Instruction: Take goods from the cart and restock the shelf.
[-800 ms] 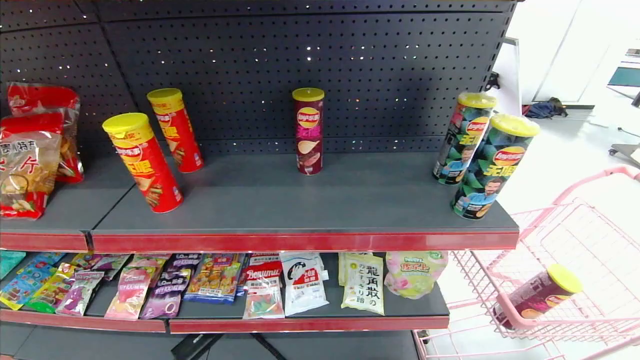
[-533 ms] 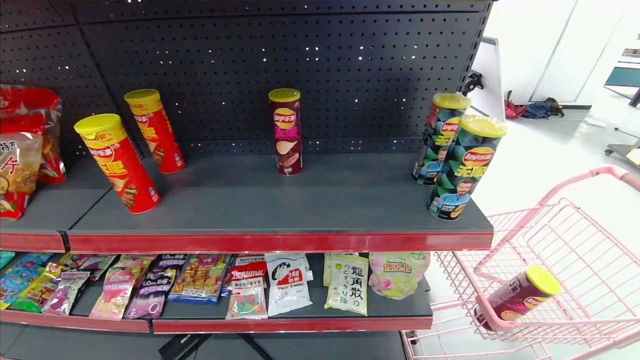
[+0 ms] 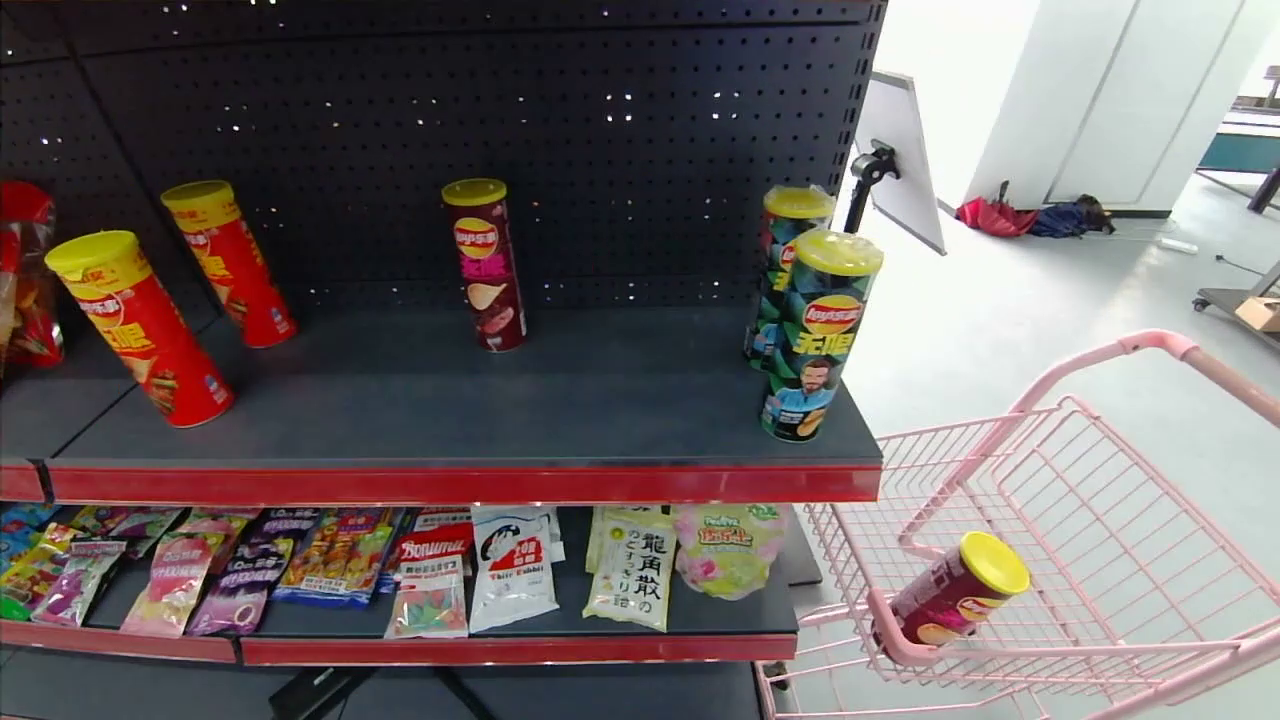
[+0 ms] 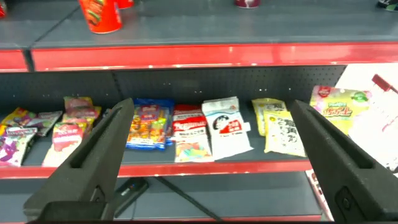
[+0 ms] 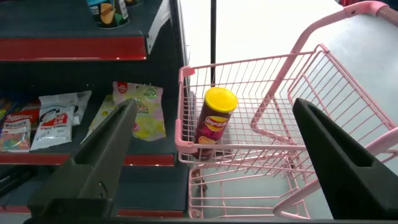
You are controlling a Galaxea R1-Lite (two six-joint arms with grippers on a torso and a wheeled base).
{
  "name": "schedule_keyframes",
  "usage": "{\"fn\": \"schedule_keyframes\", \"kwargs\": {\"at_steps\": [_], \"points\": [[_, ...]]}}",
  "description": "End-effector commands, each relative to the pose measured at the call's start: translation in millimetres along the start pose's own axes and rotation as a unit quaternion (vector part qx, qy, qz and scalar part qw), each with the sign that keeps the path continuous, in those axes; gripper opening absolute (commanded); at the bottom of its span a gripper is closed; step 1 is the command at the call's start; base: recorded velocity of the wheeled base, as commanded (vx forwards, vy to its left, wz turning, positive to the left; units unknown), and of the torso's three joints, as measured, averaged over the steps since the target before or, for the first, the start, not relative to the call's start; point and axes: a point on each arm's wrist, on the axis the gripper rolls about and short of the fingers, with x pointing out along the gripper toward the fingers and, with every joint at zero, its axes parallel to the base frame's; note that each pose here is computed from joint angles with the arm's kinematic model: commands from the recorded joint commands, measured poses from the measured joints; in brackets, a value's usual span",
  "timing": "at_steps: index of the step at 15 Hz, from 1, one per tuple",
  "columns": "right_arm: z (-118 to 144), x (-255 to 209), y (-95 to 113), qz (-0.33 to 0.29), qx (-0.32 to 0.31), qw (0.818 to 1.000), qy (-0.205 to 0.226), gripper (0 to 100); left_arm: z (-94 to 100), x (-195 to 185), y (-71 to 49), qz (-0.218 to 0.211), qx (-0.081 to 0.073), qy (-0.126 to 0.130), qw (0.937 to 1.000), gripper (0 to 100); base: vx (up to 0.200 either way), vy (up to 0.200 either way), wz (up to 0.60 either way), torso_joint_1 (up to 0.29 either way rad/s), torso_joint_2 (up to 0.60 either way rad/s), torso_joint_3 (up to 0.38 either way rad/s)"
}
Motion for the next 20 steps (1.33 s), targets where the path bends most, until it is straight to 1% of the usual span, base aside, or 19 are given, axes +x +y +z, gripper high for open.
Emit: {"fn": "schedule_keyframes", "kwargs": {"at_steps": [1, 11, 17, 20], "points": [[0.0, 0.0, 0.0, 0.001, -0.001, 1.000, 0.000, 100, 0.1, 0.0, 0.0, 0.000, 0.000, 0.000, 1.0000, 100, 0.000, 0.000, 0.00, 0.000, 0.00, 0.000], [0.0, 0.0, 0.0, 0.001, 0.000, 1.000, 0.000, 100, 0.1, 0.0, 0.0, 0.000, -0.001, 0.000, 1.0000, 100, 0.000, 0.000, -0.60, 0.004, 0.00, 0.003], [0.0, 0.0, 0.0, 0.000, 0.001, 1.000, 0.000, 100, 0.1, 0.0, 0.0, 0.000, -0.001, 0.000, 1.0000, 100, 0.000, 0.000, 0.00, 0.000, 0.00, 0.000], [0.1, 0.0, 0.0, 0.000, 0.001, 1.000, 0.000, 100, 0.1, 0.0, 0.0, 0.000, -0.001, 0.000, 1.0000, 100, 0.000, 0.000, 0.00, -0.126, 0.29, 0.168]]}}
